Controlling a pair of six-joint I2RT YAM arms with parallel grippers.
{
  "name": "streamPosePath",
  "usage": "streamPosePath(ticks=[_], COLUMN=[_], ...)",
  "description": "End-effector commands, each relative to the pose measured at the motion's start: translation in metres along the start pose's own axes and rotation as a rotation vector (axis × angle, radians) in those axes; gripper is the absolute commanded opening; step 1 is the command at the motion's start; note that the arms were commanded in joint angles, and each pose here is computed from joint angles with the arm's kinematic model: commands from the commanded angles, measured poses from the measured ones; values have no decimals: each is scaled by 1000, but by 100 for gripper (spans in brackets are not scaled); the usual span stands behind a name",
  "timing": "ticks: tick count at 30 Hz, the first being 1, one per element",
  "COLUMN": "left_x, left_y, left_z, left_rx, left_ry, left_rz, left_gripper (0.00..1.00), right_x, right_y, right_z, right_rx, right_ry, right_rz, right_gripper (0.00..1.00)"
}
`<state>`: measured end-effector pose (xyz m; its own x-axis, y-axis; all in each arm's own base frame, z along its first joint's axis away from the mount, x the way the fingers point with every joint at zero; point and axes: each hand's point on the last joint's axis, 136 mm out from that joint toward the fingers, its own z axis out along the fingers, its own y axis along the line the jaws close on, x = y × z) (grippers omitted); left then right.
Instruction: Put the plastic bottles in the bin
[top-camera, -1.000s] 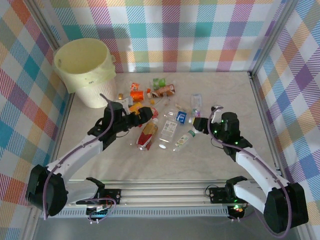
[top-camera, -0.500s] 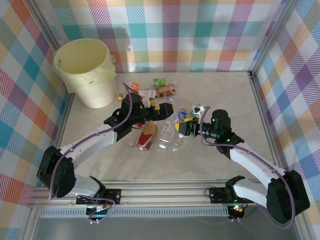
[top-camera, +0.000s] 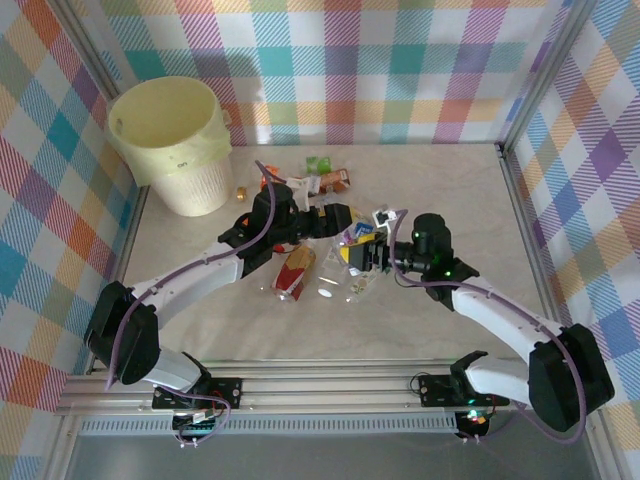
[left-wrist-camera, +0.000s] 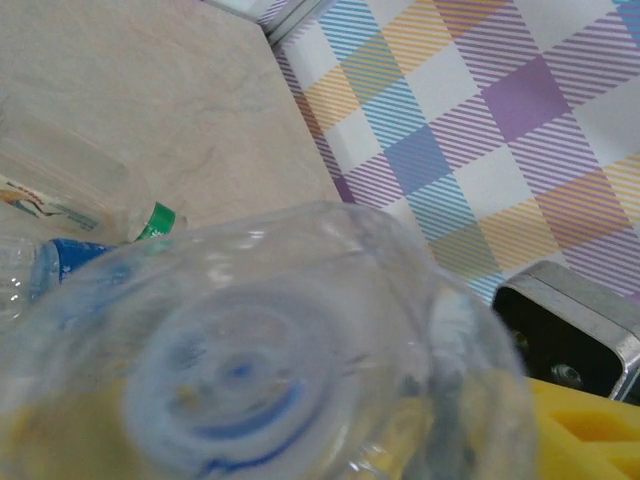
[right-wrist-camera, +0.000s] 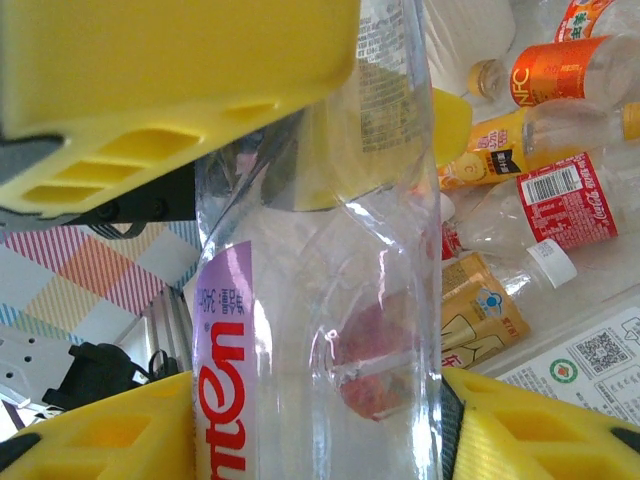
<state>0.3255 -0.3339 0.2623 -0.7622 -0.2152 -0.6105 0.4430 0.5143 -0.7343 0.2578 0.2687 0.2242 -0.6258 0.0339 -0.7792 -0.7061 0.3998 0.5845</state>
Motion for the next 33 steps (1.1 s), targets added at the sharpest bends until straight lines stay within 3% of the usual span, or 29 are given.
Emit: streamPosePath(ticks=[1,10,15,21,27,33], left_x=[-8,-12,-21,-43,-89,-143], left_y=[-11,1,12,26,35,21], left_z=[-2,-11,-20,-40,-81,-116], left_rx=[0,-69,-118,-276,-505,-596], left_ry=[-21,-75,-157,-252,-385,-512], left_rz=[29,50,83,169,281,420], left_gripper=[68,57,57,56,55,55], right_x=[-15,-11,-13,-22,-30,-31], right_y=[11,14,14,2,-15,-58], right_z=[4,7,4,-13,-37,-69], right_rx=[-34,-48,-23,127,300,590], right_ry=[-21,1,13,-37,-124,-214], right_rz=[-69,-78,-105,-140,-122,-1], right_gripper=[55,59,78,100,100,100])
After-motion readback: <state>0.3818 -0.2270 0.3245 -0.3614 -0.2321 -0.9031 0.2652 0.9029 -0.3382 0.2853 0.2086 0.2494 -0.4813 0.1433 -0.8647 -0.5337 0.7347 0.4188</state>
